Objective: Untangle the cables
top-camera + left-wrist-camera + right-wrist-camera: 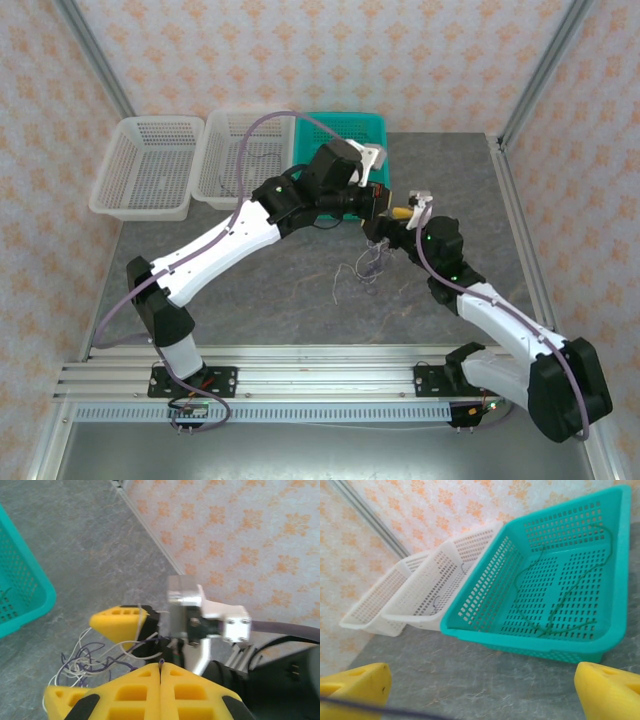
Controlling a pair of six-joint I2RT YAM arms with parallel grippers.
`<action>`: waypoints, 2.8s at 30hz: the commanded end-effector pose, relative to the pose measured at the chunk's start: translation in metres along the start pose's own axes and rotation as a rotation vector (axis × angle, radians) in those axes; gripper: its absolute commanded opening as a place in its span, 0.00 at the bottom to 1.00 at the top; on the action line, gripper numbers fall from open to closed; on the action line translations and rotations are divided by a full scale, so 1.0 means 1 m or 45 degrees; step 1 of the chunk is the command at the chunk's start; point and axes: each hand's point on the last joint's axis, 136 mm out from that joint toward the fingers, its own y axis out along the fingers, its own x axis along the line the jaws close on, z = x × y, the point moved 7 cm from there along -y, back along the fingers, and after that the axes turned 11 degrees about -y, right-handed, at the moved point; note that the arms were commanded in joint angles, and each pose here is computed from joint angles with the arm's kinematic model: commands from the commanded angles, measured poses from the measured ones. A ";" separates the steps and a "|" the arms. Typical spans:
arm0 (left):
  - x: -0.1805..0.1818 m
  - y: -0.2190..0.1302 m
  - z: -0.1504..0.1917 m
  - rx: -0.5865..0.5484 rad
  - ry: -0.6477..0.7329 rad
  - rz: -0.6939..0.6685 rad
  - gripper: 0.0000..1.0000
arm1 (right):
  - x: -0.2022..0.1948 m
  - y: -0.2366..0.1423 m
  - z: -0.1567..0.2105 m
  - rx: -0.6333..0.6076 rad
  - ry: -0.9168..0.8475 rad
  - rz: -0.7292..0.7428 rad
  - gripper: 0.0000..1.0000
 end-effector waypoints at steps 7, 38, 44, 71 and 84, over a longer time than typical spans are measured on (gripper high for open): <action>-0.057 -0.078 -0.037 -0.208 0.130 0.227 0.00 | -0.020 0.018 0.018 0.078 -0.128 0.157 0.50; -0.022 -0.139 -0.060 -0.548 -0.003 0.062 0.00 | 0.042 -0.049 -0.032 -0.205 -0.505 -0.317 0.99; -0.027 -0.140 -0.063 -0.546 0.007 0.079 0.00 | 0.050 -0.007 -0.048 -0.249 -0.551 -0.422 0.81; 0.136 -0.167 0.053 -0.685 -0.337 -0.486 0.30 | 0.079 -0.009 -0.057 -0.139 -0.658 -0.590 0.00; 0.056 -0.163 0.036 -0.192 0.751 -0.123 0.77 | 0.088 -0.014 -0.053 -0.055 -0.741 -0.710 0.00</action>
